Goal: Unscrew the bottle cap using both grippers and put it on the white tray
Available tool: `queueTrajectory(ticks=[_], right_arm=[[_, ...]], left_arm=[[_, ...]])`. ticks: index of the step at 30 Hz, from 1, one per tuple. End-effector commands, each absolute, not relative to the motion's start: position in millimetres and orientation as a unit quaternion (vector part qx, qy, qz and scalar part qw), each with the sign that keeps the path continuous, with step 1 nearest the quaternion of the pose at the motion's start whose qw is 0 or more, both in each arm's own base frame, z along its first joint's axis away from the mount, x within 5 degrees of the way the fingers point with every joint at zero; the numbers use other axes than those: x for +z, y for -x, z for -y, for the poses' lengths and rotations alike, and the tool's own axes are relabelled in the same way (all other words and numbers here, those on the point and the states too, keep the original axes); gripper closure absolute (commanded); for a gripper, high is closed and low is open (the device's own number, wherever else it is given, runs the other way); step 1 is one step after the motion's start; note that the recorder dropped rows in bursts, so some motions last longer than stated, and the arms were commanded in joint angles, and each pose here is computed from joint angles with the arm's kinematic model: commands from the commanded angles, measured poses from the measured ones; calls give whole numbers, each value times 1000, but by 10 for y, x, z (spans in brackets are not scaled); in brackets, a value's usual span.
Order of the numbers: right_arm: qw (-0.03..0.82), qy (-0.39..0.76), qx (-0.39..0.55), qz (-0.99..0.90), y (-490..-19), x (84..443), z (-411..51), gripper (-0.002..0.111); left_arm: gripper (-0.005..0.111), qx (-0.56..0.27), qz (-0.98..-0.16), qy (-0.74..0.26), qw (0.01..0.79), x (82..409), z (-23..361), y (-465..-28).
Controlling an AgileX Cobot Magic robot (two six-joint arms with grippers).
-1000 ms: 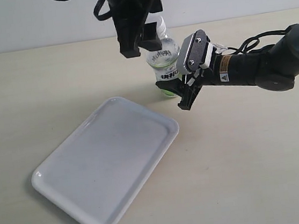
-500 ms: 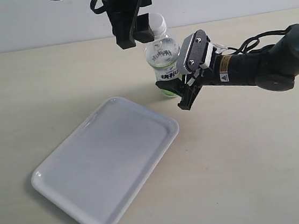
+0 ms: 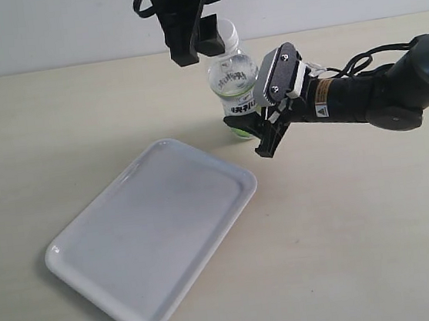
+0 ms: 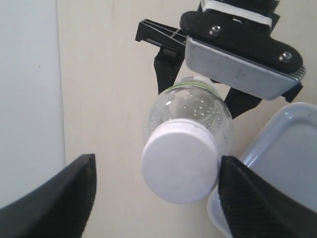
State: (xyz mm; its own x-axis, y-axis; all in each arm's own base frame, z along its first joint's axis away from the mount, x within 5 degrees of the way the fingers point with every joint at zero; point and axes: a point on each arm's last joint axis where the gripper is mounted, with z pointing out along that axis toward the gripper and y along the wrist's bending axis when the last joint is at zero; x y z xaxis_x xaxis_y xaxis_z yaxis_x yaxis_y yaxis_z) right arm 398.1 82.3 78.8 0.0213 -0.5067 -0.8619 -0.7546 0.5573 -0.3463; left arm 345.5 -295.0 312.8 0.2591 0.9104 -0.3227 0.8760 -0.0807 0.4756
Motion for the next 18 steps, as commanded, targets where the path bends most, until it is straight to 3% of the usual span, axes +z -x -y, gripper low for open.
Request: queueTrajectory(ticks=[1,18], right_arm=[[555,455,109,-688,-3991,837,-812,108],[554,451,113,-690,-3991,837,-813,108]], left_arm=[[40,22,-610,-728,312,3181,2966,-3440],[40,-3,-617,-731,291,3157,2967,-3387]])
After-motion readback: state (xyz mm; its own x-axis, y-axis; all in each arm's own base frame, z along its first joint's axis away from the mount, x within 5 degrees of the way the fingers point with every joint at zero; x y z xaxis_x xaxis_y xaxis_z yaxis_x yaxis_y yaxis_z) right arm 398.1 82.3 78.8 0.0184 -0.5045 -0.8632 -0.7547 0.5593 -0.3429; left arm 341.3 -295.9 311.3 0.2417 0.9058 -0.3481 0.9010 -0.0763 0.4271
